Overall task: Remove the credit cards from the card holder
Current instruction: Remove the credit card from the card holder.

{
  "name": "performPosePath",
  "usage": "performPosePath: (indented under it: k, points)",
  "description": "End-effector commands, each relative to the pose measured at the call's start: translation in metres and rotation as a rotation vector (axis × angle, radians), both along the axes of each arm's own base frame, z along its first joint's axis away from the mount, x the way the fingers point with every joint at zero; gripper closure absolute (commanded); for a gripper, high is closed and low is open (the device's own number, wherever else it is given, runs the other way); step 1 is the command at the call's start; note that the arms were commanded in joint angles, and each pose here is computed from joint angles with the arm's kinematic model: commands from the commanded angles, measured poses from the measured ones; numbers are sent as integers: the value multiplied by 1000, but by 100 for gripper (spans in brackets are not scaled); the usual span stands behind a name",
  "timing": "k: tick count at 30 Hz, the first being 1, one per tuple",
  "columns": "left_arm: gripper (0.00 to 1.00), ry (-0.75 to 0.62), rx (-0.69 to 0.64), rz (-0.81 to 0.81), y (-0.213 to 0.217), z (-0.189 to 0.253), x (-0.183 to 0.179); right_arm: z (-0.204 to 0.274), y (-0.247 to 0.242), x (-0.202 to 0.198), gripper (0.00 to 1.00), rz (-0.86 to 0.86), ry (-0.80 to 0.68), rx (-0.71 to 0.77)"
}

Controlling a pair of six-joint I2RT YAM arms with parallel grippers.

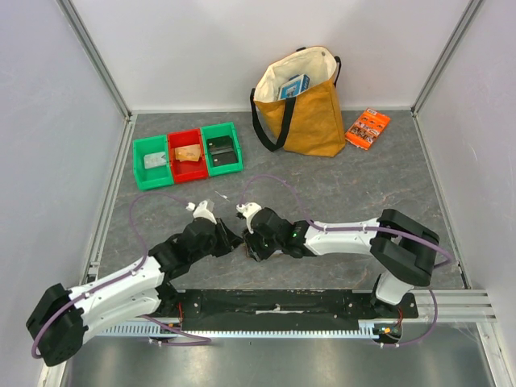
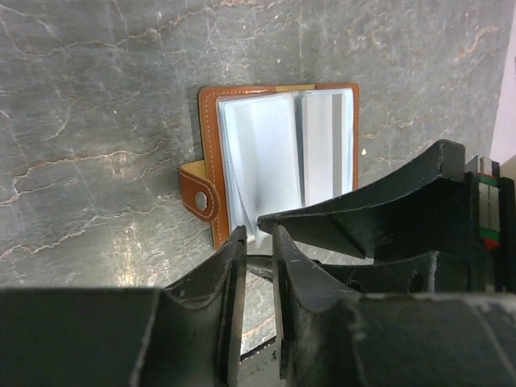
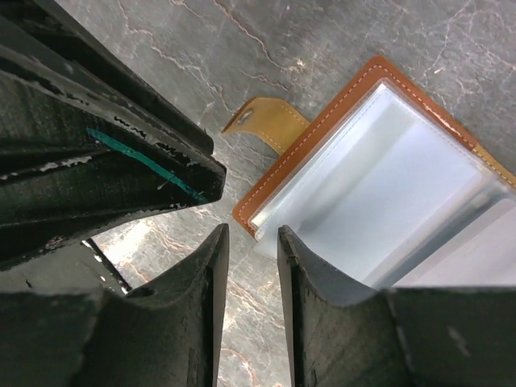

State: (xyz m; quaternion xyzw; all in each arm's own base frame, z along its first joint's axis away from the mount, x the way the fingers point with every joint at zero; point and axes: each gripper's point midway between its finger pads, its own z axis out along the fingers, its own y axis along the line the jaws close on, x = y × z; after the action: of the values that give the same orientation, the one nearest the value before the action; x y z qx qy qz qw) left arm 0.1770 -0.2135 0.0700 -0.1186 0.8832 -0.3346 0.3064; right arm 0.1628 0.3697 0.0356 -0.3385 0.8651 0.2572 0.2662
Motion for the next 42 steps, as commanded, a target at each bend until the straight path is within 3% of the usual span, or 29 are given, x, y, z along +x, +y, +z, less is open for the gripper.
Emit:
performPosePath:
  k: [1, 8, 14, 22, 33, 42]
  points:
    - [73, -34, -24, 50, 4, 17, 6, 42, 16, 9, 61, 7, -68, 100]
    - [68, -68, -74, -63, -29, 56, 14, 65, -35, 40, 53, -172, -121, 93]
    - [61, -30, -109, -198, -69, 62, 20, 40, -81, 55, 67, -308, -29, 125]
    - [54, 58, -87, -259, -93, 30, 25, 12, -90, 52, 81, -333, 85, 182]
    - [53, 109, -33, -263, -95, 5, 28, -2, -106, 59, 86, -384, 96, 171]
    - [58, 140, -26, -272, -101, -6, 29, -26, -116, 48, 88, -406, 177, 137]
